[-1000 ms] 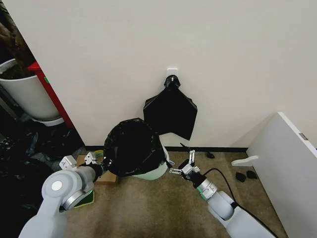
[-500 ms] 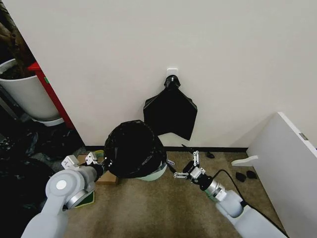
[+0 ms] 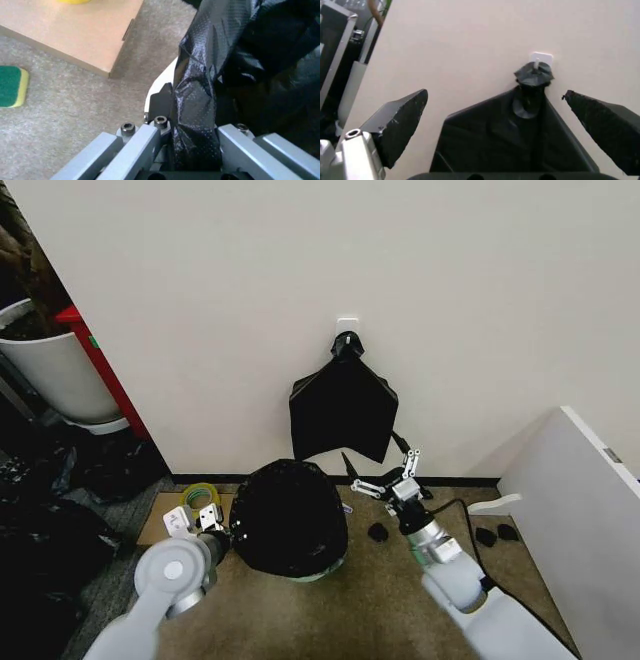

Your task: Place the garbage bag over the trash bin.

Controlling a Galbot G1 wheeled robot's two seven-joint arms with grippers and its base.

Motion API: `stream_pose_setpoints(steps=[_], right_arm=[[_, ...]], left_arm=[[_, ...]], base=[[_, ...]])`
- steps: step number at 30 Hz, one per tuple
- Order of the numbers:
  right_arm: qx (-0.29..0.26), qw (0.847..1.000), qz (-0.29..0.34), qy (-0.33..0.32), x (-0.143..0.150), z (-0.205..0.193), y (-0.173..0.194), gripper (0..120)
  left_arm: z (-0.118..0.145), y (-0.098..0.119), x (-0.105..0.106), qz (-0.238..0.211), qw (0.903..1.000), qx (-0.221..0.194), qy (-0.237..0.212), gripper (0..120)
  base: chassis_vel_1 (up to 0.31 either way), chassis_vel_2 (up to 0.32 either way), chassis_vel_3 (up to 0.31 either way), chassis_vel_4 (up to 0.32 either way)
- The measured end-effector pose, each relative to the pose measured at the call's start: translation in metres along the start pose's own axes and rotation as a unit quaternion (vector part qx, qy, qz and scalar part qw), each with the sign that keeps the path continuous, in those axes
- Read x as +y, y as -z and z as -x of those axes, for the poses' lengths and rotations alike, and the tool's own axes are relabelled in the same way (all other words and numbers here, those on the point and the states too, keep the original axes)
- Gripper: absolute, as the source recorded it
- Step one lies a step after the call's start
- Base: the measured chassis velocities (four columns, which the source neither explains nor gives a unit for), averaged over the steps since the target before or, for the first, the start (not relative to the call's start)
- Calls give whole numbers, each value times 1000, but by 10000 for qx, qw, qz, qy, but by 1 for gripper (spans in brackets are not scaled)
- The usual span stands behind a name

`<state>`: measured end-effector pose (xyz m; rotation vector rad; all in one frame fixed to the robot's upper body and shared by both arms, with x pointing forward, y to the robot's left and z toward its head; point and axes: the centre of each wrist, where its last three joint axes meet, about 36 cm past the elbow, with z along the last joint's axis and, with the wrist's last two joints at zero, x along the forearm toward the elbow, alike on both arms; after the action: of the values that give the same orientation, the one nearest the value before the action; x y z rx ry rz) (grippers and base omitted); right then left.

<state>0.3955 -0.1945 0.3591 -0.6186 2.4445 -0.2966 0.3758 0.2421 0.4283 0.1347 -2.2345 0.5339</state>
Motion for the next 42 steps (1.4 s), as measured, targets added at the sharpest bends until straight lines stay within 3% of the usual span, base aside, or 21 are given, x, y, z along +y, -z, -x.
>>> stream_pose_setpoints(steps=[3,11,18,20,28,30,32,34,36,37,38,39,40,41,42], right_arm=[[18,10000,-24,59,4,-2,-2,100],[54,9999,-49,72,3,-4,-4,100],[68,9999,-31,91,6,-3,-6,100],[70,9999,-30,93,6,-3,-6,100],[122,9999,-13,58,6,-4,-6,100],[124,9999,-10,56,6,-4,-6,100],[136,9999,41,0,7,-4,-1,100],[142,9999,50,-21,7,-4,0,100],[300,9990,43,-314,8,-2,6,100],[469,9974,-5,-542,8,-1,9,100],[469,9974,-5,-542,8,-1,9,100],[562,9962,-35,-664,8,0,11,100],[805,9921,-123,-957,9,2,15,100],[1164,9835,-244,-1363,10,5,22,100],[1164,9835,-244,-1363,10,5,22,100]], left_arm=[[5,-15,-7,199,9995,259,-3,0],[6,-34,-17,408,9983,410,-25,5],[-3,-38,-15,465,9982,365,-17,34],[-6,-37,-16,469,9983,337,-44,38],[-67,-7,-27,726,9954,-495,-395,69],[-68,-6,-28,738,9952,-511,-401,71],[-90,-2,-31,1037,9899,-901,-358,84],[-93,-3,-31,1129,9872,-1083,-308,86],[-96,-8,-25,1381,9647,-2218,-343,98],[-89,-11,-18,1499,9450,-2858,-537,98],[-89,-11,-18,1499,9450,-2858,-537,98],[-84,-12,-14,1573,9359,-3089,-634,99],[-73,-14,-6,1728,9168,-3502,-833,100],[-54,-16,6,1946,8845,-4081,-1149,100],[-54,-16,6,1946,8845,-4081,-1149,100]], base=[[0,0,0,0],[0,0,0,0],[0,0,0,0],[0,0,0,0],[0,0,0,0],[0,0,0,0],[0,0,0,0],[0,0,0,0],[0,0,0,0],[0,0,0,0],[0,0,0,0],[0,0,0,0],[0,0,0,0],[0,0,0,0],[0,0,0,0]])
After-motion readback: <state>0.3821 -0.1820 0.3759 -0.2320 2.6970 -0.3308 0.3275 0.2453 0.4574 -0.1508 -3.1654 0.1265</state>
